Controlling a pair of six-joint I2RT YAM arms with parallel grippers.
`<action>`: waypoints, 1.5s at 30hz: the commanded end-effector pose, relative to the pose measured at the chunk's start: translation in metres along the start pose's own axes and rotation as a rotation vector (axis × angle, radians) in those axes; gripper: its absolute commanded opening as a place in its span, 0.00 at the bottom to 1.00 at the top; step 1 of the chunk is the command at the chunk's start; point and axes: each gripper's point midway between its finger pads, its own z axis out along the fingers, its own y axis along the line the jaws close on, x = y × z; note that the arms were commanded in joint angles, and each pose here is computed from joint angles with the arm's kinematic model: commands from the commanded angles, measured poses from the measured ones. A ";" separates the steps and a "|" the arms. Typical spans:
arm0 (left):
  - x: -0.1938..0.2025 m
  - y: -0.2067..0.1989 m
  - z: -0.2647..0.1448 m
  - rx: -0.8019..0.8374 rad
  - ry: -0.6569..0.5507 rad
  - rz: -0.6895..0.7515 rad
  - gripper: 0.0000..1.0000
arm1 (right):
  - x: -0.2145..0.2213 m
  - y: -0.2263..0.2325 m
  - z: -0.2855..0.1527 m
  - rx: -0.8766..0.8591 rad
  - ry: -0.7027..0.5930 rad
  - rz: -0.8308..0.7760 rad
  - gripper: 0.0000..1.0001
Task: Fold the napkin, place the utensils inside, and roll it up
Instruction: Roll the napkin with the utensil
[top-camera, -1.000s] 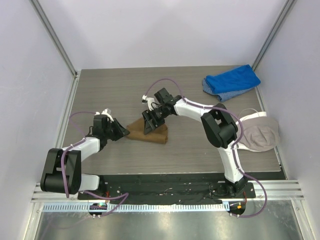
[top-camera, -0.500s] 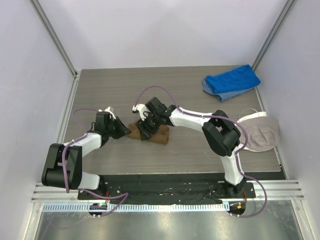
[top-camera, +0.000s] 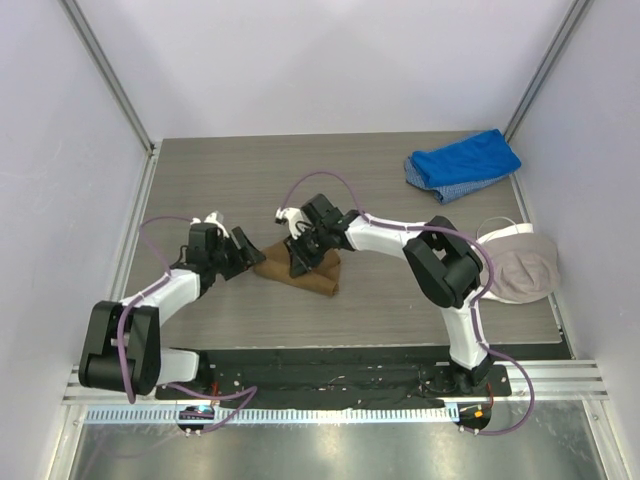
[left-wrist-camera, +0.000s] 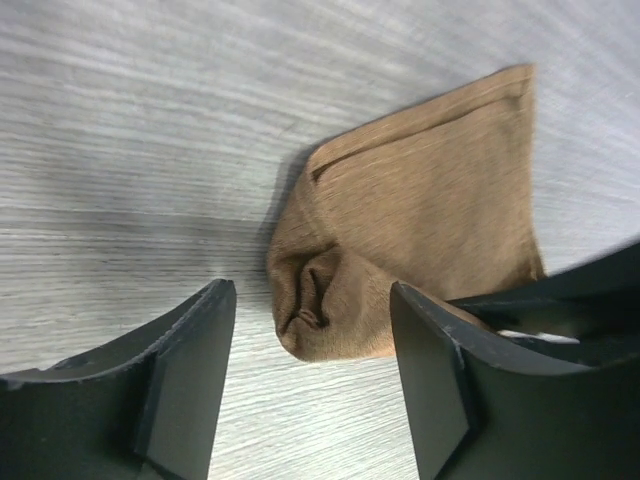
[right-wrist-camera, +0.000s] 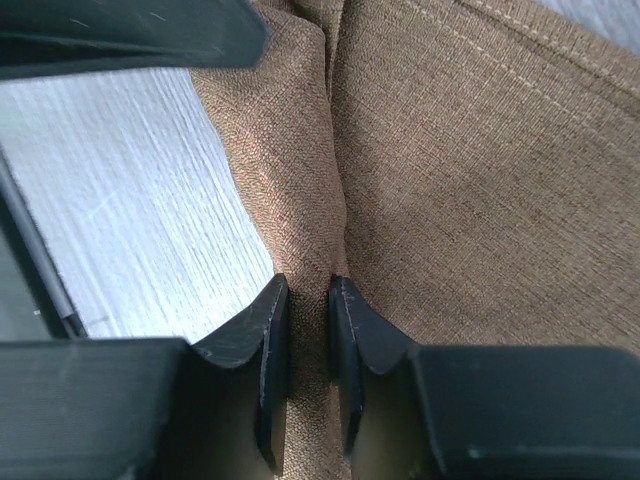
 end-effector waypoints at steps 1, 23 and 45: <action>-0.012 -0.004 -0.010 0.011 -0.085 0.046 0.68 | 0.022 0.005 0.009 -0.142 0.020 0.122 0.19; -0.011 -0.015 -0.001 0.132 -0.131 0.100 0.55 | 0.056 -0.013 0.029 -0.242 0.078 0.275 0.21; 0.008 -0.020 0.023 0.155 -0.010 0.120 0.21 | -0.002 -0.010 -0.017 0.050 -0.005 0.029 0.64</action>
